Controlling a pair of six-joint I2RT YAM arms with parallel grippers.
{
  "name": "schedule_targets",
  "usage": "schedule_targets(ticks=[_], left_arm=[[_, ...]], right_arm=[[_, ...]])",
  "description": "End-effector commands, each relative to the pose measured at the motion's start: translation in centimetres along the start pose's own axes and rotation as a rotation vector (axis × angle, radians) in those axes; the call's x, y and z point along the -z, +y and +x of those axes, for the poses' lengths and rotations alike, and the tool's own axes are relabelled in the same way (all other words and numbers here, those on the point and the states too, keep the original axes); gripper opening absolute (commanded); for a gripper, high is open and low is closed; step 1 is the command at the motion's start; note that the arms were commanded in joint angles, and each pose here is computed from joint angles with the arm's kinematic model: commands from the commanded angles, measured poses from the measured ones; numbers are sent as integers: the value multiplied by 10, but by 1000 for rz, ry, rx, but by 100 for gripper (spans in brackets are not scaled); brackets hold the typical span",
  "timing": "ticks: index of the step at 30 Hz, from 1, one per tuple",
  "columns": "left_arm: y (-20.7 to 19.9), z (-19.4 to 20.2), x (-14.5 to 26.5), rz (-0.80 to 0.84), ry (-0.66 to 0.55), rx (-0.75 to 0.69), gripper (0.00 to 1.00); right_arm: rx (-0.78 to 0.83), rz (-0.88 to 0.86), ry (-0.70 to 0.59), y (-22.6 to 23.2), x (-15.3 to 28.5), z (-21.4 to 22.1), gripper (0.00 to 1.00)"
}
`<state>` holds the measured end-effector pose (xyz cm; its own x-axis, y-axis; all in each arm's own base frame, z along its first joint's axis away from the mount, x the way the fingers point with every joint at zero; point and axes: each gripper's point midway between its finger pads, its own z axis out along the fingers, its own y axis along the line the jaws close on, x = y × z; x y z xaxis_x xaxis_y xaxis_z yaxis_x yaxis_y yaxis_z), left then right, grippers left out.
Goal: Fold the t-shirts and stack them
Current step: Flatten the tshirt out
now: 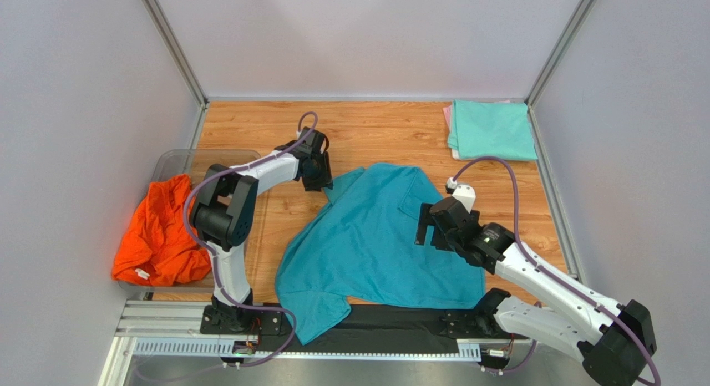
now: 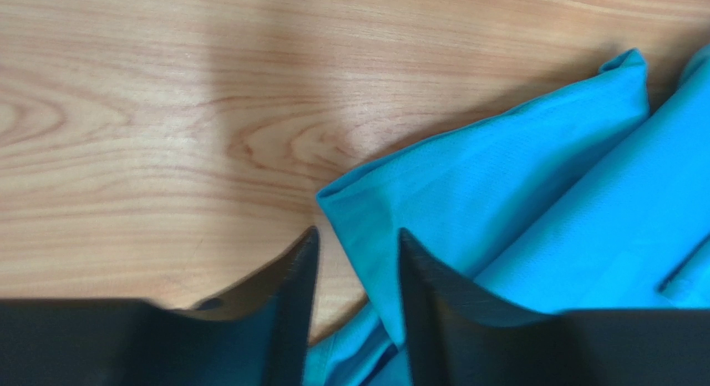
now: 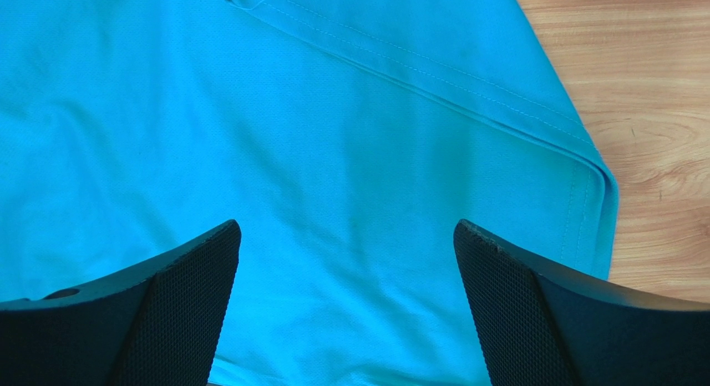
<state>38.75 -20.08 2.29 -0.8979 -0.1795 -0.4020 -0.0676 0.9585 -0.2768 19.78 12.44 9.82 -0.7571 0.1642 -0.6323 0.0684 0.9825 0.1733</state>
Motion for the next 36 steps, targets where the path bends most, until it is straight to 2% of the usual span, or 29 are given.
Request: schedule_targets(ticks=[1,4,5,6,8,11,22,27,36], left_arm=[[-3,11,-12,2,57,-18,29],[0,16,-18,-16,77,-18,27],[0,17,-18,-17,78,-17,21],[1,16,-18,-23,75,-14,9],[1,14,-16,-28,66,-16,0],[0,3,-7,-37,26,-29,0],[6,-80,59,-129,-236,-149,0],[9,-118,78,-176,-333,-254,0],[14,-158,80,-210,-377,-359,0]], right_arm=[[13,37,-30,-8,-3,-4,100],[15,50,-25,-9,-5,-3,100],[18,52,-21,-10,-6,-2,100],[19,50,-21,-9,-6,-2,100],[24,55,-21,-10,-7,-2,100],[26,51,-28,-10,-6,-4,100],[31,59,-36,-14,-7,-4,100],[40,61,-45,-16,-7,-5,100],[94,41,-68,-9,-9,-19,100]])
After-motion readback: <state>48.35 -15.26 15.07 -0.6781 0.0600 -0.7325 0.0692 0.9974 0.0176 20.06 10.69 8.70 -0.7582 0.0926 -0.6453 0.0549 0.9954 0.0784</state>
